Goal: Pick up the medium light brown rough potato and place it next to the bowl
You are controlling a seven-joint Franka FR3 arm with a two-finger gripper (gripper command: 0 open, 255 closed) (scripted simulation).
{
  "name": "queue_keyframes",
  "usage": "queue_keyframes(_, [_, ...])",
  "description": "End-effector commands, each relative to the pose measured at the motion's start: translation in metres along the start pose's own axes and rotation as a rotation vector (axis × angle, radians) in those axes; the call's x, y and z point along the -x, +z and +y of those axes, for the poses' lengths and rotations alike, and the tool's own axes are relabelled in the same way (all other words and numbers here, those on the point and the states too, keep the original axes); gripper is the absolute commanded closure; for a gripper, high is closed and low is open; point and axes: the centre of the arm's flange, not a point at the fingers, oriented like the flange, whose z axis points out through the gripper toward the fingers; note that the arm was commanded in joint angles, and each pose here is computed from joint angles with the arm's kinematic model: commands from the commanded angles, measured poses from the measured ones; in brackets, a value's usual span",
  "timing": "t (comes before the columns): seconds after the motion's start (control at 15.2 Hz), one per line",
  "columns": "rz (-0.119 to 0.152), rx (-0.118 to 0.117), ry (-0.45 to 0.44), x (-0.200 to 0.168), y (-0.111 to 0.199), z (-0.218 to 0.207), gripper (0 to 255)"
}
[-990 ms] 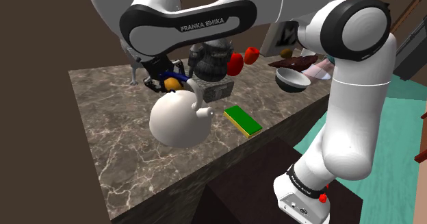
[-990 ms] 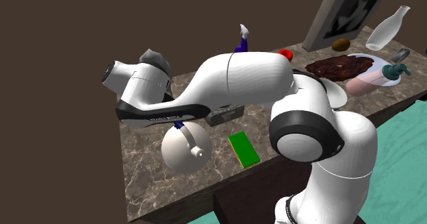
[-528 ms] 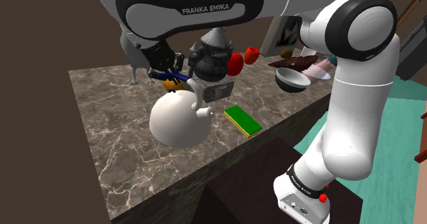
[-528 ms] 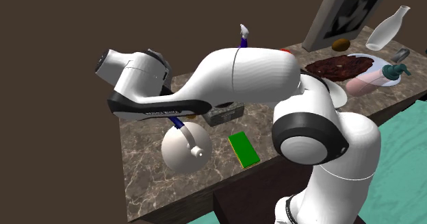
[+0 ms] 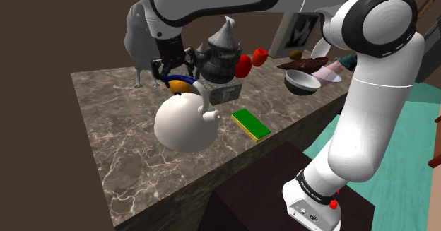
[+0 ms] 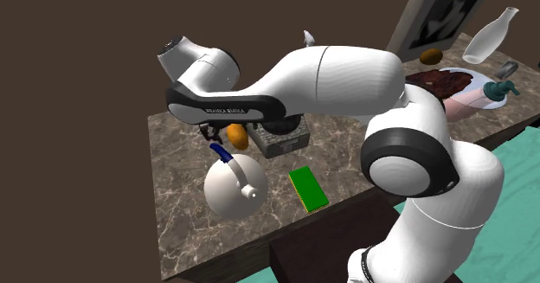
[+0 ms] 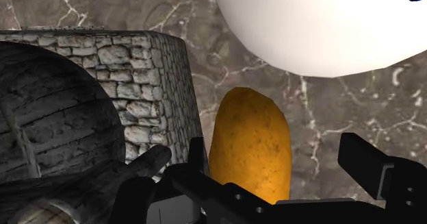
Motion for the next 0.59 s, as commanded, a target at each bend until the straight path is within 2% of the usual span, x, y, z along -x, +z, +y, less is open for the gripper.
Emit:
queue_keyframes(0.0, [-0.014, -0.018, -0.004, -0.007, 0.016, 0.008, 0])
queue_keyframes(0.33, [-0.014, -0.018, -0.004, -0.006, 0.040, 0.008, 0])
queue_keyframes(0.53, [-0.014, -0.018, -0.004, -0.006, 0.040, 0.008, 0])
